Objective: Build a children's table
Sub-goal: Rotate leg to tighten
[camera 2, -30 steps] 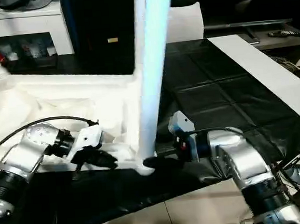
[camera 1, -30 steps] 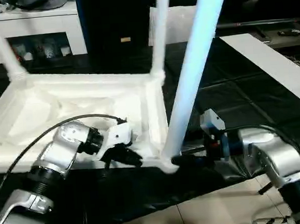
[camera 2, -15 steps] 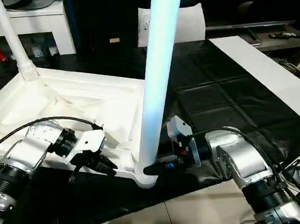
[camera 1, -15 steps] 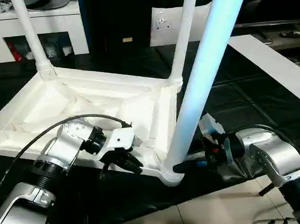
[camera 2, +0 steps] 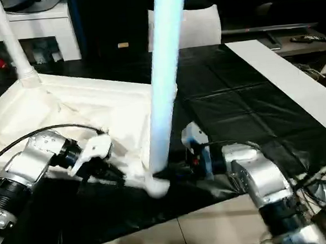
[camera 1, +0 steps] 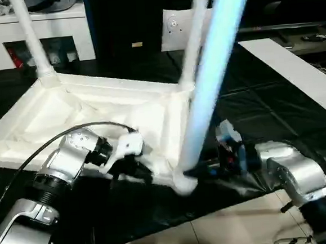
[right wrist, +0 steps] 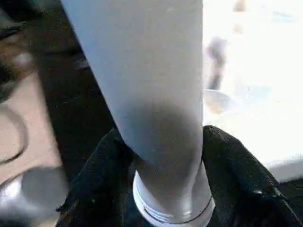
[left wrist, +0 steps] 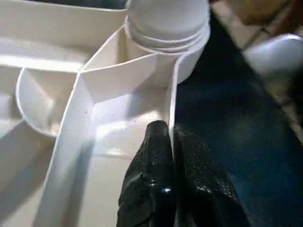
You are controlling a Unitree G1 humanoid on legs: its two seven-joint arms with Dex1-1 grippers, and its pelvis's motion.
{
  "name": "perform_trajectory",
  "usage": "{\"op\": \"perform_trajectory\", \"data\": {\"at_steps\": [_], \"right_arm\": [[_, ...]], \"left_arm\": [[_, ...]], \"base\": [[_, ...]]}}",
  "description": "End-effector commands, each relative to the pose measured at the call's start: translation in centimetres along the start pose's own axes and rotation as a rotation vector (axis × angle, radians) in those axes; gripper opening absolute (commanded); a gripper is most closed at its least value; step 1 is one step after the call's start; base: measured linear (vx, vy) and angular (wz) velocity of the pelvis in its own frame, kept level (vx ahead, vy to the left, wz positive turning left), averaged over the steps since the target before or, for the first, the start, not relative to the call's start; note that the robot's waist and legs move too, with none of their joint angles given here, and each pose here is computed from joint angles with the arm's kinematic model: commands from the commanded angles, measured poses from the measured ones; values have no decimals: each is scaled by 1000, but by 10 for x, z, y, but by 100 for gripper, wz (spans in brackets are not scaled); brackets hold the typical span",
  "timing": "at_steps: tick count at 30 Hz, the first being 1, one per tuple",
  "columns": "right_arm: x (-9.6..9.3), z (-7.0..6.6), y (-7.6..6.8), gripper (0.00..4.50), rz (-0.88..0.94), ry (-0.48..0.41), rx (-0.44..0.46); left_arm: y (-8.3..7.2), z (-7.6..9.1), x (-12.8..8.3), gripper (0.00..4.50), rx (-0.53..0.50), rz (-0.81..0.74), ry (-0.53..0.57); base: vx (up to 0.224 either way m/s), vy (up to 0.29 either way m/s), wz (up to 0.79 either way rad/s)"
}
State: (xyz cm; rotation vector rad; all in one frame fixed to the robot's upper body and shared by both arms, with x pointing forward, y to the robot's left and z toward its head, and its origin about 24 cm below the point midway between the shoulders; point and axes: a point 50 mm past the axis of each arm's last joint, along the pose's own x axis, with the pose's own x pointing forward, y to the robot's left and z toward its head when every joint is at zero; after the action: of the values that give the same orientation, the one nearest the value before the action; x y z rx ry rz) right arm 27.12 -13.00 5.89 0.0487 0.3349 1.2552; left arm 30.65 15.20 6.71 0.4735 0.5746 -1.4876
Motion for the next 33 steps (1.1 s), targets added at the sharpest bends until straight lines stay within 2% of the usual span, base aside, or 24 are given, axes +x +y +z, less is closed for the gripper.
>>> {"op": "perform_trajectory", "data": {"at_steps": [1,5,10,12,15,16,17,18,20,22,25,26,27,28,30,33], "right_arm": [[16,3,2,194,-88,-28,2],[38,2,2,192,-265,-73,76],[64,11,0,191,-430,-121,171],[79,16,-2,191,-507,-103,184],[84,20,-3,191,-527,-114,172],[85,23,-2,246,-515,-142,180],[85,25,-2,246,-509,-156,184],[83,27,-2,259,-500,-181,182],[76,25,-3,259,-496,-187,176],[70,23,-5,305,-500,-184,161],[48,16,-7,317,-475,-172,107],[48,16,-7,317,-475,-172,107],[35,13,-8,347,-453,-167,79],[27,11,-8,353,-439,-157,56],[18,8,-9,359,-423,-139,26],[5,7,-10,397,-363,-103,-27]], "left_arm": [[2,24,15,0,-13,104,-112],[1,35,36,0,-110,224,-179],[9,52,54,0,-203,377,-232],[15,64,59,0,-234,452,-246],[17,69,60,0,-236,476,-247],[17,70,60,0,-217,474,-241],[17,70,60,0,-207,472,-237],[17,69,60,0,-188,466,-228],[17,65,57,0,-173,462,-212],[17,62,54,0,-148,455,-200],[14,54,43,0,-105,404,-194],[14,54,43,0,-105,404,-194],[12,49,37,0,-87,367,-195],[11,46,34,0,-71,343,-193],[10,43,29,0,-37,304,-193],[3,37,24,0,18,187,-182]], "base": [[0,0,0],[0,0,0],[0,0,0],[0,0,0],[0,0,0],[0,0,0],[0,0,0],[0,0,0],[0,0,0],[0,0,0],[0,0,0],[0,0,0],[0,0,0],[0,0,0],[0,0,0],[0,0,0]]}}
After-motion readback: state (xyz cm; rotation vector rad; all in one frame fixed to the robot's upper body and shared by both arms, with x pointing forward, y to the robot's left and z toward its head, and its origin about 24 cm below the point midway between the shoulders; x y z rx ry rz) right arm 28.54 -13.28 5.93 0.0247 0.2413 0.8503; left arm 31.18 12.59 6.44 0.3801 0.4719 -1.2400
